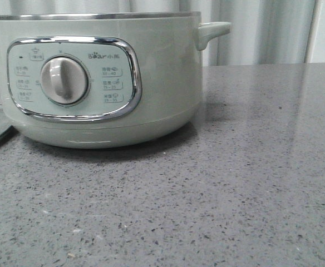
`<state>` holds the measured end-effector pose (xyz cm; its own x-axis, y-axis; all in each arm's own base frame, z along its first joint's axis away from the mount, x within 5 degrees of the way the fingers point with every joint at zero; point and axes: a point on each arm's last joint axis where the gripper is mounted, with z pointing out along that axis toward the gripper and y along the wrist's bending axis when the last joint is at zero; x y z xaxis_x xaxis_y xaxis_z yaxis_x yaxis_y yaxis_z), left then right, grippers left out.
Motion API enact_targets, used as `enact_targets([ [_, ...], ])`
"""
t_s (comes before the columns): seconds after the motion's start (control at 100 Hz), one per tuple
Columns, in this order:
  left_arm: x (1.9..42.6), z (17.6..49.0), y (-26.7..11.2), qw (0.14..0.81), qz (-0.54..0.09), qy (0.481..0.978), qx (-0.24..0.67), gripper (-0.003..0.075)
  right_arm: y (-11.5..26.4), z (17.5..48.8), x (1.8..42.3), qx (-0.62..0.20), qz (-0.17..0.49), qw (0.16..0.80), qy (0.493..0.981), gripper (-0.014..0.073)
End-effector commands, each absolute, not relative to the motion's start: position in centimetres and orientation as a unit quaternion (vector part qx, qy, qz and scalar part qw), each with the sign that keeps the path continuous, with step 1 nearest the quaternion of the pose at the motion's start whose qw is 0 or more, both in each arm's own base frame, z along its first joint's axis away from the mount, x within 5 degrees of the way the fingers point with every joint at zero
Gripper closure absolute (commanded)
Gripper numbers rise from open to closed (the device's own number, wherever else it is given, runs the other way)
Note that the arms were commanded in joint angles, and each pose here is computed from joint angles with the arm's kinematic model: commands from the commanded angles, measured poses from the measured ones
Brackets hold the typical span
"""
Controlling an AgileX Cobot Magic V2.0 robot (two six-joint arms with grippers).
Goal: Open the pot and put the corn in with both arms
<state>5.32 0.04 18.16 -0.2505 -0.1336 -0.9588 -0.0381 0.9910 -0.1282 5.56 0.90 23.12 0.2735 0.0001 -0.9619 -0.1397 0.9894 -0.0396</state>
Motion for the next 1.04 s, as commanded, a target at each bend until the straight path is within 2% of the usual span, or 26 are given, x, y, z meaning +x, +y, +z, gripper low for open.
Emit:
enact_targets([
  [0.0, 5.2, 18.3, 0.0, 0.627, -0.042, 0.776, -0.055, 0.0741, 0.3, 23.1, 5.6, -0.021, 0.008, 0.816, 0.578, 0.0662],
  [0.15, 5.2, 18.3, 0.0, 0.627, -0.042, 0.776, -0.055, 0.0741, -0.4, 21.1, 5.9, 0.019, -0.03, 0.751, 0.66, 0.0662],
  [0.45, 5.2, 18.3, 0.0, 0.627, -0.042, 0.776, -0.055, 0.0741, -0.6, 17.7, 5.3, 0.034, -0.035, 0.626, 0.778, 0.0662],
  [1.03, 5.2, 18.3, 0.0, 0.627, -0.042, 0.776, -0.055, 0.0741, -0.6, 17.8, 5.3, 0.027, -0.041, 0.628, 0.777, 0.0662],
])
